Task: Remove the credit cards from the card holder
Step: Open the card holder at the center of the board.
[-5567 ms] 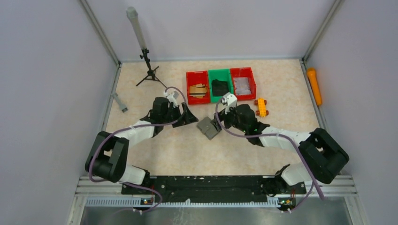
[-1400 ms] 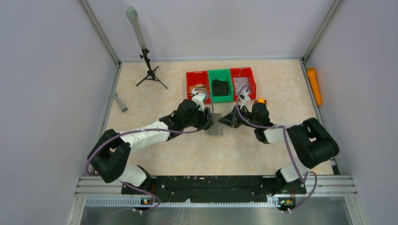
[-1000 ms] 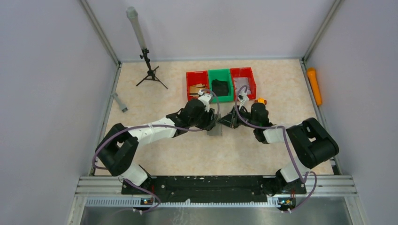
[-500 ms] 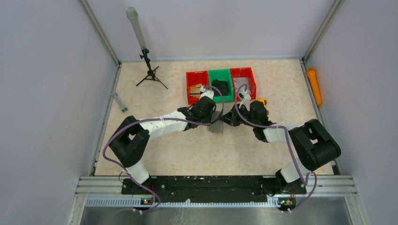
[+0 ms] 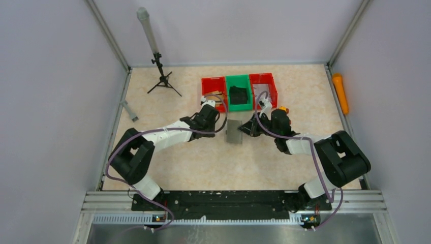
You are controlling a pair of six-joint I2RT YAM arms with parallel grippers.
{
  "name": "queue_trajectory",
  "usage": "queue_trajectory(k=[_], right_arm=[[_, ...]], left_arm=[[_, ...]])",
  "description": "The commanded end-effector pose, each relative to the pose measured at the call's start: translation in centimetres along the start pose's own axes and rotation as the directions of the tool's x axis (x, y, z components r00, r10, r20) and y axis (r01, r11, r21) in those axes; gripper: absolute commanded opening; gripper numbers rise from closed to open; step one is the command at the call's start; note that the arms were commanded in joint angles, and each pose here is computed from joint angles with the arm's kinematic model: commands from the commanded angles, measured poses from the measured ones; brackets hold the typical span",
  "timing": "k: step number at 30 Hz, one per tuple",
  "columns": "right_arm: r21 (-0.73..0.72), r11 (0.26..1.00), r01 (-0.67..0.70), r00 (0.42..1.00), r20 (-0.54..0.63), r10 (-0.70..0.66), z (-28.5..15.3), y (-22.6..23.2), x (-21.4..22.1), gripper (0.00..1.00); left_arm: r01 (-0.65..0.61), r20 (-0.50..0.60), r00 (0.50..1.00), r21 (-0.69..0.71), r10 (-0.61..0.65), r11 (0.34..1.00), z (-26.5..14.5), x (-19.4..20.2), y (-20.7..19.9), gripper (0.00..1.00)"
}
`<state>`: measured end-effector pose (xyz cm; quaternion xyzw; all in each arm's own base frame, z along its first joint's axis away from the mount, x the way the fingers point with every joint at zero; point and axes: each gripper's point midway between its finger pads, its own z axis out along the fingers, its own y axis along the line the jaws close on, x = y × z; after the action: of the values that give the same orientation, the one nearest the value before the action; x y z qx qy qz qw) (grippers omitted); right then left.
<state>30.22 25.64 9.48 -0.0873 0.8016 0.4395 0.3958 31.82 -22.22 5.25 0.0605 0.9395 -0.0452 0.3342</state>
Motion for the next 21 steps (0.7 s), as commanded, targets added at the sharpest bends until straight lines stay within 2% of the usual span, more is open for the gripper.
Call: queue_trajectory(k=[1, 4, 6, 9, 13, 16, 18, 21], right_arm=[[-0.045, 0.998, 0.052, 0.996, 0.076, -0.049, -0.1, 1.5, -2.7, 0.01], [-0.046, 0.998, 0.048, 0.996, 0.075, -0.045, -0.2, 1.5, -2.7, 0.01], [-0.049, 0.998, 0.047, 0.996, 0.074, -0.043, -0.1, 1.5, -2.7, 0.0], [-0.056, 0.997, 0.046, 0.996, 0.073, -0.042, -0.1, 1.6, -2.7, 0.01], [-0.07, 0.997, 0.043, 0.997, 0.067, -0.038, 0.0, 1.7, -2.5, 0.0], [-0.076, 0.996, 0.044, 0.997, 0.065, -0.039, 0.0, 1.8, -2.5, 0.01], [-0.085, 0.995, 0.045, 0.997, 0.063, -0.04, 0.0, 1.9, -2.5, 0.0], [-0.097, 0.995, 0.039, 0.998, 0.058, -0.034, 0.1, 2.1, -2.3, 0.0]], left_arm=[[0.096, 0.103, 0.987, 0.221, -0.121, 0.971, -2.7, -3.3, -1.8, 0.36], [0.108, 0.1, 0.981, 0.419, -0.163, 0.902, -4.3, -3.1, -3.1, 0.45], [0.053, 0.135, 0.98, 0.534, -0.147, 0.844, -5.7, -3.4, -4.4, 0.59], [-0.012, 0.147, 0.983, 0.642, -0.107, 0.767, -6.9, -3.0, -6.4, 0.65], [0.016, 0.047, 0.997, 0.659, -0.063, 0.752, -5.5, -1.9, -7.4, 0.73], [0.026, 0.003, 0.999, 0.677, -0.038, 0.736, -5.0, -1.4, -8.3, 0.75], [0.015, -0.003, 1.0, 0.691, -0.018, 0.723, -5.1, -1.1, -8.9, 0.75], [0.019, -0.011, 1.0, 0.646, -0.016, 0.763, -4.3, -1.1, -8.4, 0.68]])
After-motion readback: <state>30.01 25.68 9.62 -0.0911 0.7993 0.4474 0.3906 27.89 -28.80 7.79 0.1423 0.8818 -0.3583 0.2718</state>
